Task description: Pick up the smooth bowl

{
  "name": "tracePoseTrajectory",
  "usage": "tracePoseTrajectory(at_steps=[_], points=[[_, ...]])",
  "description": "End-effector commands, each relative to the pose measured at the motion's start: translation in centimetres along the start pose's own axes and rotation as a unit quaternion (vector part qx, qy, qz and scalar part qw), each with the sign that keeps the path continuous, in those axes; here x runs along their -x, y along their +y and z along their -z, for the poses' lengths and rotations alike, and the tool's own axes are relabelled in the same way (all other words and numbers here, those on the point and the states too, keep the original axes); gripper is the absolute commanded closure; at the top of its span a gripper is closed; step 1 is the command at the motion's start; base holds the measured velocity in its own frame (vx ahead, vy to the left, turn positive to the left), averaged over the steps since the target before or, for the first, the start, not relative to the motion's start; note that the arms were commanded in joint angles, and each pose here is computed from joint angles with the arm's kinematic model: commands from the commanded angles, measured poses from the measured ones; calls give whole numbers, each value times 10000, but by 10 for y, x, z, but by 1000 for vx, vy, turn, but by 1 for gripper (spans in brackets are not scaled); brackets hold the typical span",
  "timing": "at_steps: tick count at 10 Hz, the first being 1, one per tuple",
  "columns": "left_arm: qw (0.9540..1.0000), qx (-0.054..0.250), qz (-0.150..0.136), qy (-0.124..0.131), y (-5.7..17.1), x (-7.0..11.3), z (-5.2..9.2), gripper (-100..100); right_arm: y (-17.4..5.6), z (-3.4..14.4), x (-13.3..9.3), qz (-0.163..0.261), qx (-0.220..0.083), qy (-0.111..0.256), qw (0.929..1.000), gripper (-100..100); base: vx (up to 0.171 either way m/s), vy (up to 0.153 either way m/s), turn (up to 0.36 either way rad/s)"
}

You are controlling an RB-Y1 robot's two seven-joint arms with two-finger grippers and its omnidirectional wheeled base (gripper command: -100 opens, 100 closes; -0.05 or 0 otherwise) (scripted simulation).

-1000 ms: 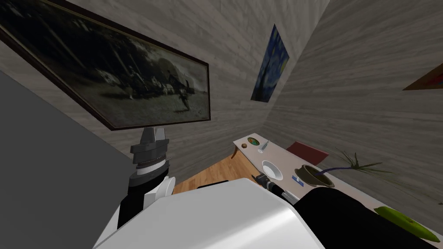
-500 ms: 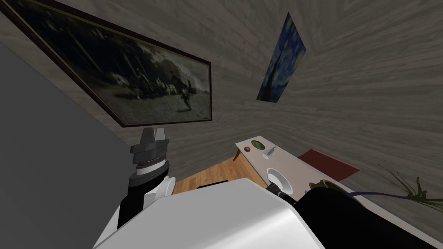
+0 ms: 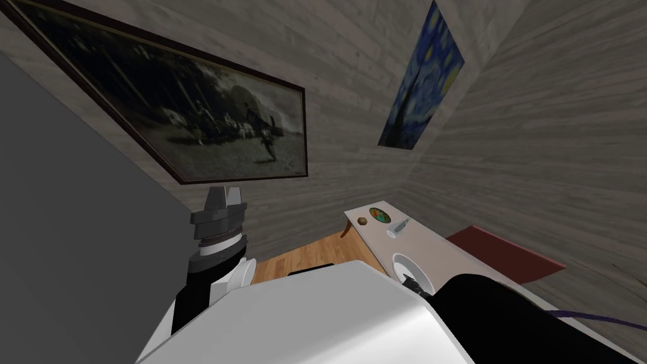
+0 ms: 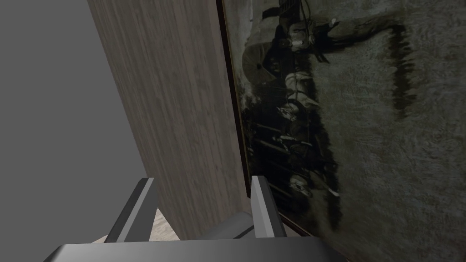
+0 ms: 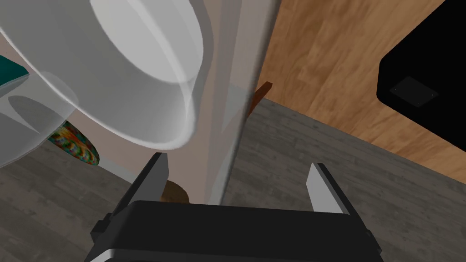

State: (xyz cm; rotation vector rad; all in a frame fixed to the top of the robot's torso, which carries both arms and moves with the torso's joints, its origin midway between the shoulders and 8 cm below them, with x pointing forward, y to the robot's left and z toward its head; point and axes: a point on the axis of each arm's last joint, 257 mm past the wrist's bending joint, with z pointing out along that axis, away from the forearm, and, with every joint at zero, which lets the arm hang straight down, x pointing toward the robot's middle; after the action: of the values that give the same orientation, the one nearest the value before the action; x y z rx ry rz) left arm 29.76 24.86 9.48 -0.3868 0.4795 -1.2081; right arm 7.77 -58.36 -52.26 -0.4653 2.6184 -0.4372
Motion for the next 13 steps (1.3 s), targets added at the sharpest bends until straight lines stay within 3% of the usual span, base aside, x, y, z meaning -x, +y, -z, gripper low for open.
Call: tracePoseTrajectory(at_steps=[1, 2, 3, 4, 5, 6, 10, 13], points=[[10000, 0, 0, 0, 0, 0, 0, 0, -2, 4, -25, 174, -26, 256, 9995, -100, 20, -86, 159], [10000, 0, 0, 0, 0, 0, 0, 0, 1, 10, -47, 324, -16, 500, 9982, -100, 41, -111, 175], [10000, 0, 0, 0, 0, 0, 0, 0, 4, 12, -55, 367, 3, 582, 9976, -100, 48, -124, 122], [10000, 0, -1, 0, 0, 0, 0, 0, 4, 10, -49, 321, 0, 498, 9982, -100, 20, -58, 29], [10000, 0, 0, 0, 0, 0, 0, 0, 4, 10, -51, 336, -4, 517, 9981, 0, 4, -11, -1], [10000, 0, 0, 0, 0, 0, 0, 0, 11, 6, -44, 294, -39, 529, 9982, -100, -36, -45, 70], [10000, 0, 0, 0, 0, 0, 0, 0, 39, -4, -17, 148, -52, 476, 9987, -100, -72, -88, 107], [10000, 0, 0, 0, 0, 0, 0, 0, 43, -5, -15, 97, -148, 603, 9980, -100, -64, -52, 43]])
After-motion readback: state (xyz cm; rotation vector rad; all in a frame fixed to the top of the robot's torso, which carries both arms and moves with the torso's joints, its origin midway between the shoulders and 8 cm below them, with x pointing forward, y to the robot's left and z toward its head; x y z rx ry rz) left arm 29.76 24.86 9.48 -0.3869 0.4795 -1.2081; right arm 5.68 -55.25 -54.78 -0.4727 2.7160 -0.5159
